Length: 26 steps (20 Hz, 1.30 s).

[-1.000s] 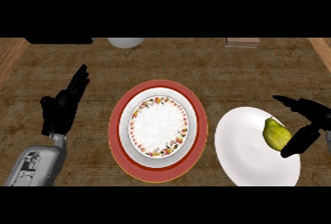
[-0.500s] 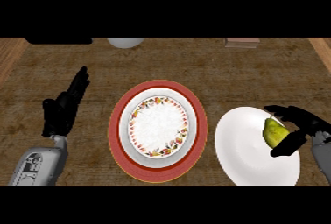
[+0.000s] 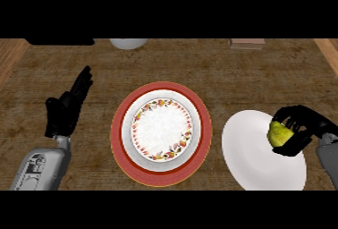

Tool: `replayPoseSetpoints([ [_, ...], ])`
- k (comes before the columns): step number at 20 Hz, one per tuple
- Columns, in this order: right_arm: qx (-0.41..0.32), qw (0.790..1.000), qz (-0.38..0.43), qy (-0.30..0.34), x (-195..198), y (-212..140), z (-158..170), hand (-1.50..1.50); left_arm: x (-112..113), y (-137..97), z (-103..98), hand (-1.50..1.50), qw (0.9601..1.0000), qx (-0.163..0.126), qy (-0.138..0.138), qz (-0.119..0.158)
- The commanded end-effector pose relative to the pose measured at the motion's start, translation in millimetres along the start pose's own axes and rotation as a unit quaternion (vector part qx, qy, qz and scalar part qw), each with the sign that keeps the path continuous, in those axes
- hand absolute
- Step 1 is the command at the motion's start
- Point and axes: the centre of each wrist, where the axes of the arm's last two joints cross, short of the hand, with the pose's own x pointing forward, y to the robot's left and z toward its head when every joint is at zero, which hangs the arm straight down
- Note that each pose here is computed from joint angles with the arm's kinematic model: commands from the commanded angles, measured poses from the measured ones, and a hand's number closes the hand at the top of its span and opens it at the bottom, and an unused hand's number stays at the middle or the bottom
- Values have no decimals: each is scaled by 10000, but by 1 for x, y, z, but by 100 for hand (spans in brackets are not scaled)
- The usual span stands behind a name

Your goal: Pick the pear from the plate and place it in the plate

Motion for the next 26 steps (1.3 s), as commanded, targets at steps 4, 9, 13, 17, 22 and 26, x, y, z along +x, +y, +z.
replayPoseSetpoints([
  [4,-653,9953,478,-534,4,7,6,150,6,11,-2,0,9999,-69,-121,2],
  [9,-1375,9639,1770,-1438,3,4,37,150,12,3,2,0,10000,1,24,29],
  [13,-2410,9335,1343,-2292,31,-16,66,150,-16,-3,14,0,10000,76,46,-1],
  [17,-3123,8925,845,-3142,51,-22,88,150,-4,8,19,0,9999,53,43,-79],
  [22,-3133,8544,633,-4097,86,-21,116,150,-13,22,10,0,9999,115,83,-39],
  [26,-2801,8531,557,-4365,118,3,128,150,-2,8,6,0,9999,11,4,128],
])
